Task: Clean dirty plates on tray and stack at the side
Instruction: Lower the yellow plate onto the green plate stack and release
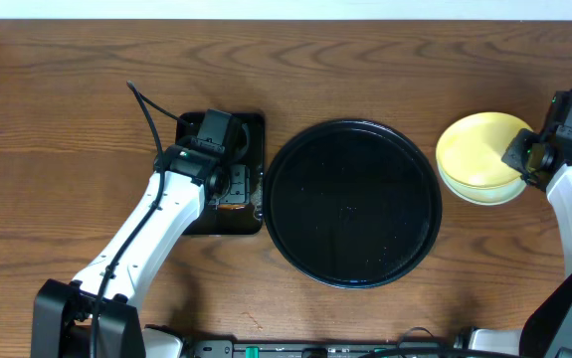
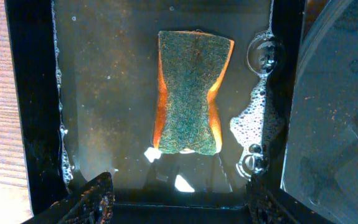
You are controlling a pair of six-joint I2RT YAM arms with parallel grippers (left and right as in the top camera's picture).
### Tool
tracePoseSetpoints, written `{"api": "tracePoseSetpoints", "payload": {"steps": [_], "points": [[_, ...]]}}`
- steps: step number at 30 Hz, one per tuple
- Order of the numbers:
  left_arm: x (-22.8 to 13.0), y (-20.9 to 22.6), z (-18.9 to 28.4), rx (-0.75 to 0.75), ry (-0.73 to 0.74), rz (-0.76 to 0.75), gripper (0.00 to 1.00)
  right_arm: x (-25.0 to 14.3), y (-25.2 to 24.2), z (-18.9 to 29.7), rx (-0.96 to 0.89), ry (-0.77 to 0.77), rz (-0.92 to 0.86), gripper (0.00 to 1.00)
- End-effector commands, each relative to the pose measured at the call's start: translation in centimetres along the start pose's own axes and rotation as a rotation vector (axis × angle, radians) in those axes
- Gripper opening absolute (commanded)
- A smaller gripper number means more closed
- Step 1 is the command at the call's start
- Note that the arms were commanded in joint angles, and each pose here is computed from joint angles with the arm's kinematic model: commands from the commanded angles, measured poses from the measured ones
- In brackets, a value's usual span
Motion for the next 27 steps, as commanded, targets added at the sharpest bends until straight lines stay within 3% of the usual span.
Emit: {"api": "tracePoseSetpoints", "payload": {"steps": [1,9,12,15,19,21,22,27], "points": [[0.2,0.1,0.2,-0.006,-0.003,0.011,0.69,-0.7,0.5,-0.1,0.073,0.061,-0.011,0.29],[0.2,0.1,0.2,-0.006,-0.003,0.011,0.69,-1.1,0.6,-0.1,0.088,0.091,-0.008,0.36],[0.2,0.1,0.2,-0.006,-0.003,0.011,0.70,-1.9,1.8,0.2,0.232,0.154,0.077,0.37],[0.2,0.1,0.2,-0.006,-0.003,-0.005,0.78,-2.9,3.2,0.7,0.344,0.209,0.144,0.43],[0.7,0.0,0.6,-0.008,-0.024,-0.062,0.80,-4.4,5.2,1.3,0.403,0.236,0.285,0.67],[1.2,0.0,1.3,-0.009,-0.031,-0.075,0.82,-5.1,6.1,1.6,0.394,0.241,0.338,0.95],[1.4,0.0,1.6,-0.009,-0.033,-0.075,0.82,-5.4,6.6,1.9,0.382,0.244,0.360,0.99],[1.4,0.2,3.3,-0.004,0.004,-0.070,0.83,-6.8,8.3,3.9,0.382,0.277,0.440,0.99]]}}
Point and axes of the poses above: each gripper's point midway between its finger pads, its own z axis back along the fingers, its own y axis along the line the jaws close on, x = y × z, the point moved 8 cm from there along z, back along the fingers, and after that the axes turned 9 degrees about -z, right-handed, at the moved point
